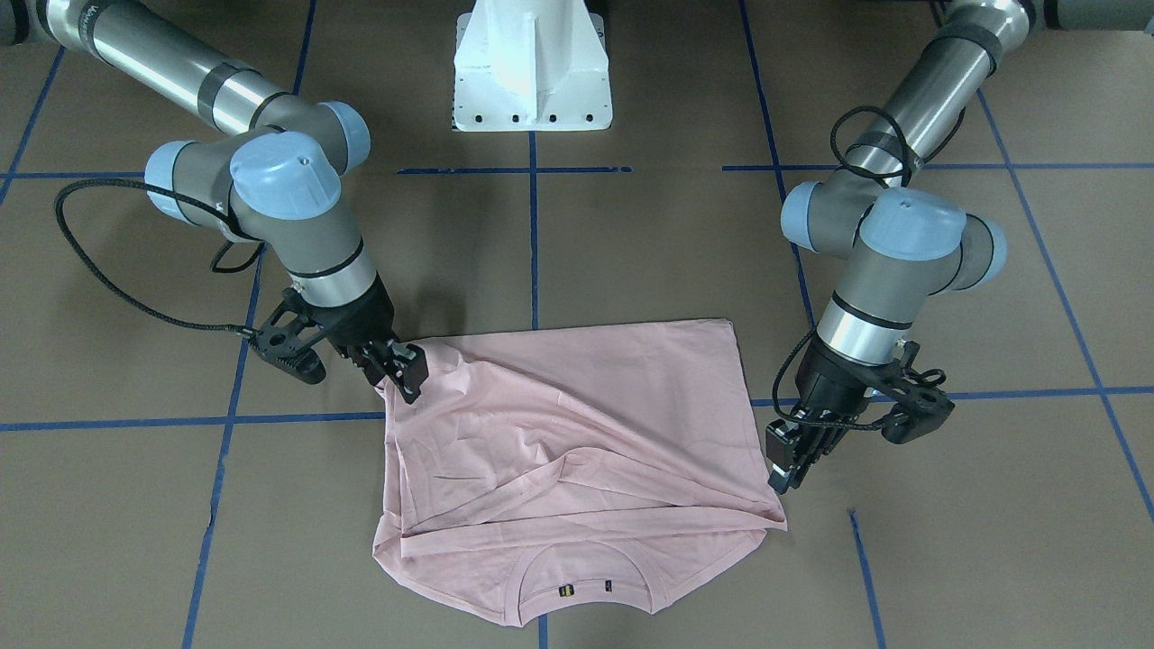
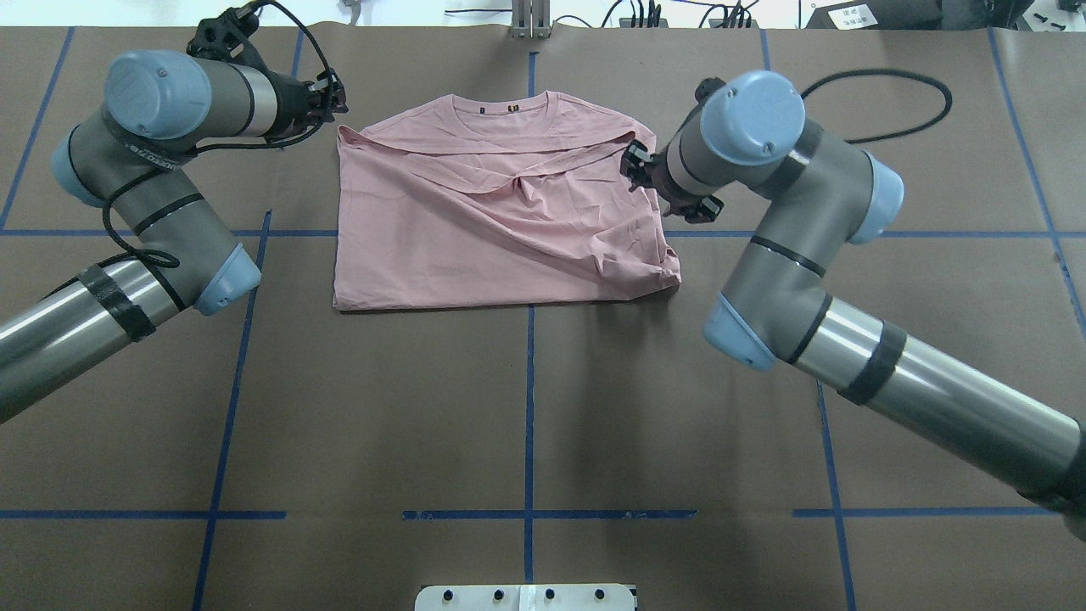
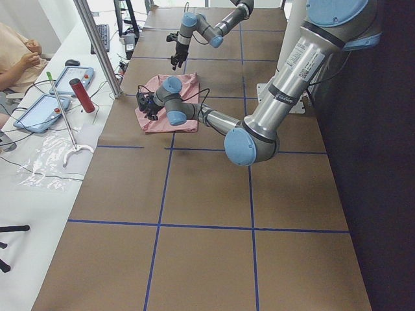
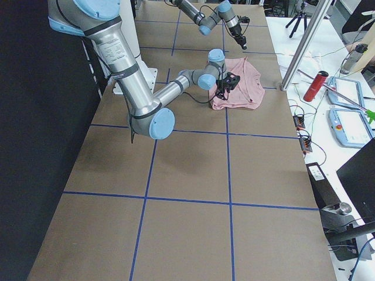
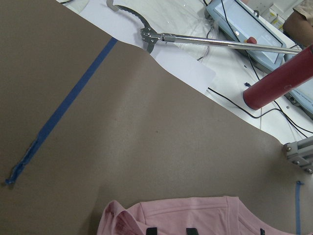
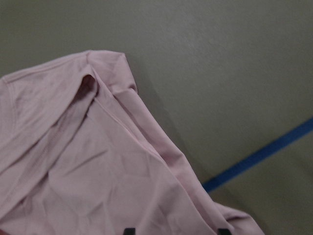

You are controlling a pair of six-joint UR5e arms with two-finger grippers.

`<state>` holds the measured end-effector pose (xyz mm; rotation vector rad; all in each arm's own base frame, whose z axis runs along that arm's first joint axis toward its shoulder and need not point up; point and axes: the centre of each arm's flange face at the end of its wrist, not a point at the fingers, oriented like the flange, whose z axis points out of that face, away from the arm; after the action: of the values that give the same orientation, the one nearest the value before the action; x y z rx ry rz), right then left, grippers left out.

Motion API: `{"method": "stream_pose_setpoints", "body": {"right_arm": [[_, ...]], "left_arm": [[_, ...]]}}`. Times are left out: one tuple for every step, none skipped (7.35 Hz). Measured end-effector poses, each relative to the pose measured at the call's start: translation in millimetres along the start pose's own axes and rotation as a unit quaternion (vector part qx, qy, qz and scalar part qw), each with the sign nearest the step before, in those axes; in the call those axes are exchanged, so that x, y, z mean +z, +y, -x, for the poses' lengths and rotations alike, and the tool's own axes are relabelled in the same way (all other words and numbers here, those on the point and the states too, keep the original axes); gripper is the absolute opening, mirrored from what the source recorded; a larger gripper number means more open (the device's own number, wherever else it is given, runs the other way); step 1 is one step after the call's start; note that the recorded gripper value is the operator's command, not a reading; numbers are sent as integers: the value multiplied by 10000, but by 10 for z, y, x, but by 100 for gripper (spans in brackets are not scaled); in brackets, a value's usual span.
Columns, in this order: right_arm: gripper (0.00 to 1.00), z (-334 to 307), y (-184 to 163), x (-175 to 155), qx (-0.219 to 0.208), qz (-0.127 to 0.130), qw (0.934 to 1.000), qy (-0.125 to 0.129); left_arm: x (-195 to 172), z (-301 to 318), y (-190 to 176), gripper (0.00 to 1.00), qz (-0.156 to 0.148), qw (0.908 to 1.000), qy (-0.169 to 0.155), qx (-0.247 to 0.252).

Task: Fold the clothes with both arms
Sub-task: 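Lower the right gripper to grasp the folded shirt's side edge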

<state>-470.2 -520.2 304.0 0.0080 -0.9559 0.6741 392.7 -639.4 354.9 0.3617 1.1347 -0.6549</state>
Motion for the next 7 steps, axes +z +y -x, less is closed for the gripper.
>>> {"method": "stream_pose_setpoints", "body": {"right_arm": [[73, -154, 163, -37, 96, 100, 9999, 12], [73, -261, 256, -20, 162, 147, 9997, 62], [73, -348, 311, 30, 185, 168, 9996, 133], [73, -388, 343, 79, 187, 160, 9995, 181], [72, -400, 341, 128, 185, 79, 9996, 205], [55, -396, 320, 184, 182, -35, 9996, 217], [29, -385, 303, 237, 183, -102, 9995, 234]], "left_arm": [[-5, 13, 11, 32, 30, 10000, 4, -3], [-6, 21, 16, 32, 37, 10000, 4, -2], [-4, 29, 17, 31, 40, 10000, 0, 8], [-1, 37, 17, 31, 41, 10000, -5, 18], [0, 41, 18, 31, 41, 10000, -9, 22], [2, 44, 17, 32, 40, 10000, -15, 25], [3, 43, 17, 31, 38, 10000, -19, 26]]}}
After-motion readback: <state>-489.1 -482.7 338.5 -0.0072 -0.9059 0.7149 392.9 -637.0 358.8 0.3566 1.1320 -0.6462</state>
